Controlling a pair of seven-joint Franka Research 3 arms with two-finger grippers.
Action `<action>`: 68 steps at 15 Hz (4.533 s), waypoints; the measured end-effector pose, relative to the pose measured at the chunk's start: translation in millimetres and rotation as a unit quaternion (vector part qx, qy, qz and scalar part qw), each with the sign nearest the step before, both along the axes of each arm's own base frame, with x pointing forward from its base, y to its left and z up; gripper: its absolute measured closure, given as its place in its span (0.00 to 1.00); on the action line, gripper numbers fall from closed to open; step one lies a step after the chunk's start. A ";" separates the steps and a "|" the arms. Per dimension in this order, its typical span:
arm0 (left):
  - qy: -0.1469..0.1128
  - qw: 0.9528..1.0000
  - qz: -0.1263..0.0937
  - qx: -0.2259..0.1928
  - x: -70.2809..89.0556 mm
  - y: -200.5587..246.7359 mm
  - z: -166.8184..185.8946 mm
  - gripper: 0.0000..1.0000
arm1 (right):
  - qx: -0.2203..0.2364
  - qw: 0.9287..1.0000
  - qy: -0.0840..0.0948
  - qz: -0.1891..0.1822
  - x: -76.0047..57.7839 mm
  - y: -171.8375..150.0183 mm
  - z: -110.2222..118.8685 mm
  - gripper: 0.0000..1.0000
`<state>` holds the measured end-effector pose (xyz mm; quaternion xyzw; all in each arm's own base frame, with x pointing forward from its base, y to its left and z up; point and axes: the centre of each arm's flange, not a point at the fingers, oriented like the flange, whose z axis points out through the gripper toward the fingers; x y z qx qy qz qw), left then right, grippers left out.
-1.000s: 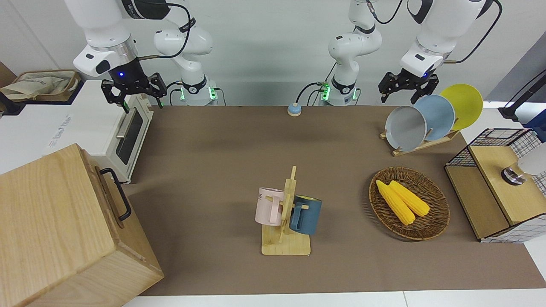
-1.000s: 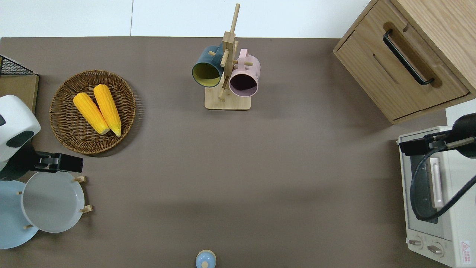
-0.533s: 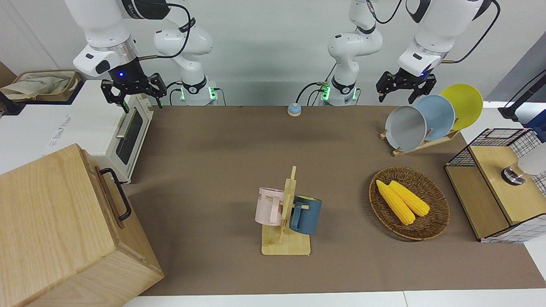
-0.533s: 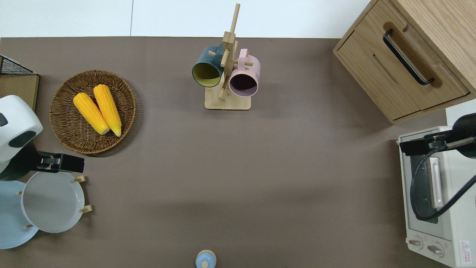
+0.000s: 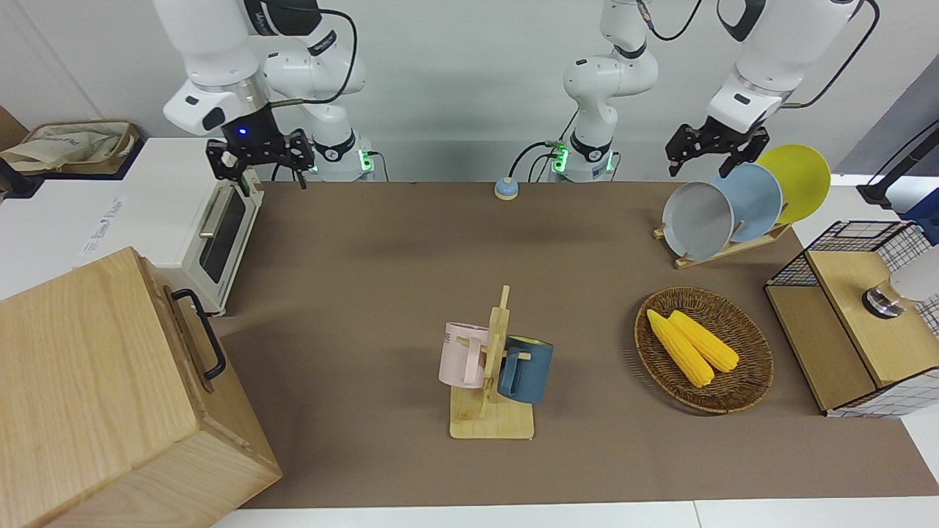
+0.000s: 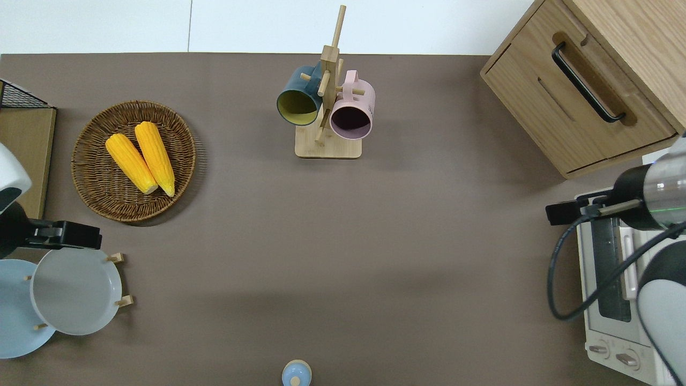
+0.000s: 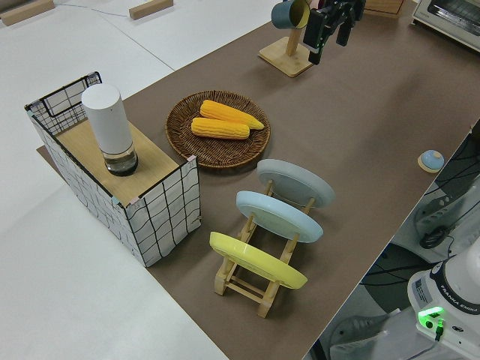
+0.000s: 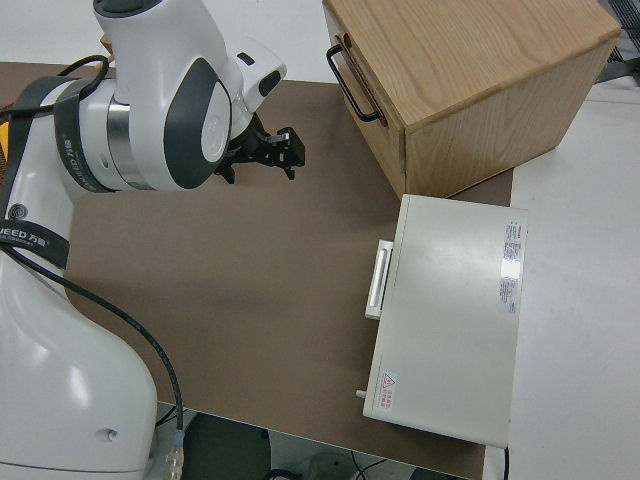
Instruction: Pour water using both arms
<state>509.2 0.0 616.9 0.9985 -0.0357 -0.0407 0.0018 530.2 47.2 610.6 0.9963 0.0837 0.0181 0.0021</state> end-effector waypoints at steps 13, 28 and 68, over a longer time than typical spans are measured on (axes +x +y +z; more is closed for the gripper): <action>-0.013 0.998 -0.060 -0.008 -23.2 199.0 -11.7 0.00 | 0.032 0.998 -0.061 -0.009 17.0 146.4 -94.5 0.01; -0.155 0.987 -0.045 0.027 -42.7 370.3 -33.0 0.00 | 0.024 0.979 -0.203 0.010 53.9 248.7 -165.3 0.02; -0.415 0.909 0.035 -0.014 75.8 365.2 -130.6 0.01 | 0.004 0.950 -0.302 0.082 119.6 237.9 -162.7 0.95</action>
